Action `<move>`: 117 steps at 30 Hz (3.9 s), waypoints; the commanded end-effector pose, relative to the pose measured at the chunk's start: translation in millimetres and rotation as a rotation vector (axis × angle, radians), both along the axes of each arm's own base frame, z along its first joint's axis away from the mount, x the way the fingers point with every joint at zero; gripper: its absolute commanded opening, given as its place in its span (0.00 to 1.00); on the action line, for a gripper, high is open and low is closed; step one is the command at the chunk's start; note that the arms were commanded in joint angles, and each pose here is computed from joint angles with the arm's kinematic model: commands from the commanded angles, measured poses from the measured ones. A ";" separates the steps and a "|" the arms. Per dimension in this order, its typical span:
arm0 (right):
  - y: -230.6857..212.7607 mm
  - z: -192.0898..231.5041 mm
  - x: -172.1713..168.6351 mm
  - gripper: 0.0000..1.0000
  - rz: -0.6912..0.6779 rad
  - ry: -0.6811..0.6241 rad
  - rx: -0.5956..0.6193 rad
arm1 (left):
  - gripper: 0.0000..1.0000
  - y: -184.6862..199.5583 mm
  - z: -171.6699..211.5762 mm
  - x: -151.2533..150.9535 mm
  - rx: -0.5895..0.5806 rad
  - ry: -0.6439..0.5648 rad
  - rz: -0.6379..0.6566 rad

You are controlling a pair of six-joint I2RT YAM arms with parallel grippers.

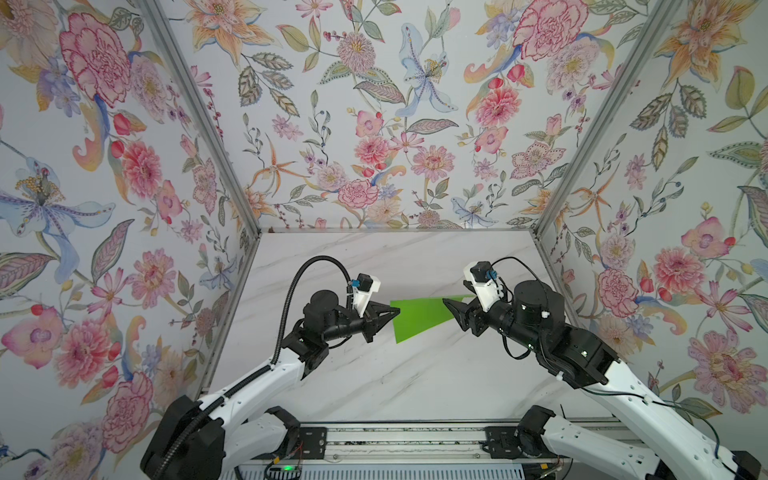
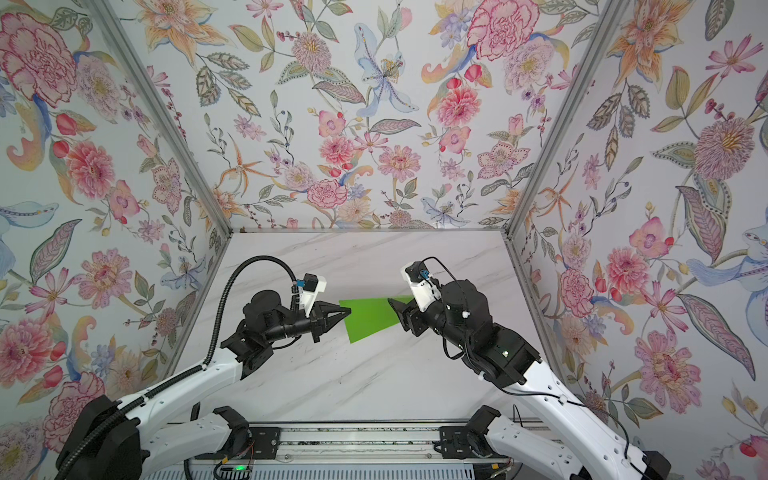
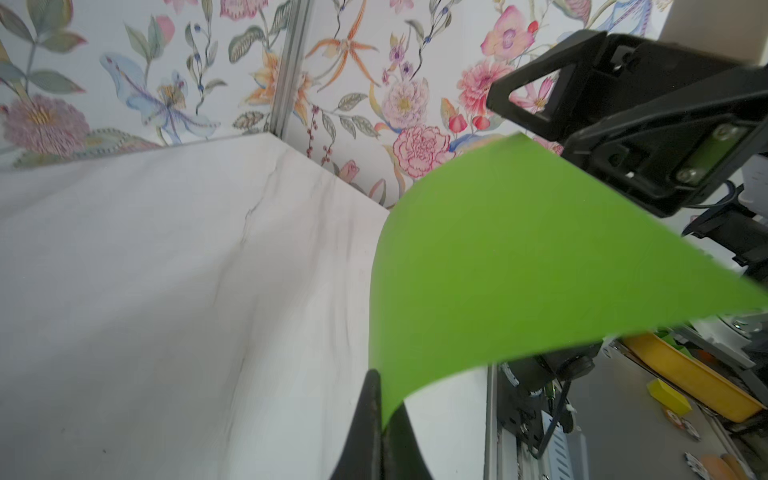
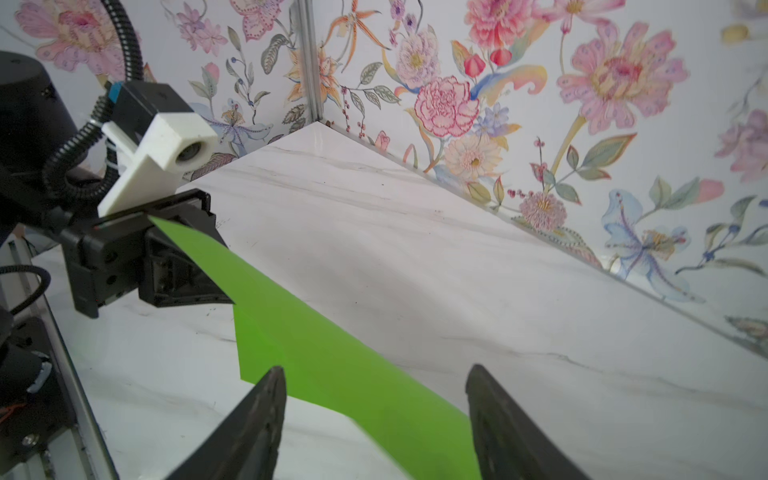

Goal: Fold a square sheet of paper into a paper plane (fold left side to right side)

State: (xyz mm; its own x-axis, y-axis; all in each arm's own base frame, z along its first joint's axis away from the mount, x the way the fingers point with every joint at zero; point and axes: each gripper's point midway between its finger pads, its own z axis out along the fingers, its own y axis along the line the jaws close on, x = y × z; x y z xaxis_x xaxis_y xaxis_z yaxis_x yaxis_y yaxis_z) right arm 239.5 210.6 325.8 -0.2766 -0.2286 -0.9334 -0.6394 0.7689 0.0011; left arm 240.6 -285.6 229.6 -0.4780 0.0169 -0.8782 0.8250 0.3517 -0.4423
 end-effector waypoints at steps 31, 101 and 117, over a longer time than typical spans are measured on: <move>66.8 -279.7 28.9 0.51 -0.195 1.219 0.382 | 0.00 70.2 -179.2 44.1 0.778 0.541 0.138; 57.0 -324.8 22.8 0.33 -0.278 1.262 0.371 | 0.45 17.3 -172.8 41.7 0.466 0.650 0.218; 58.3 -325.6 24.3 0.32 -0.282 1.270 0.366 | 0.36 33.0 -156.9 5.7 0.458 0.658 0.177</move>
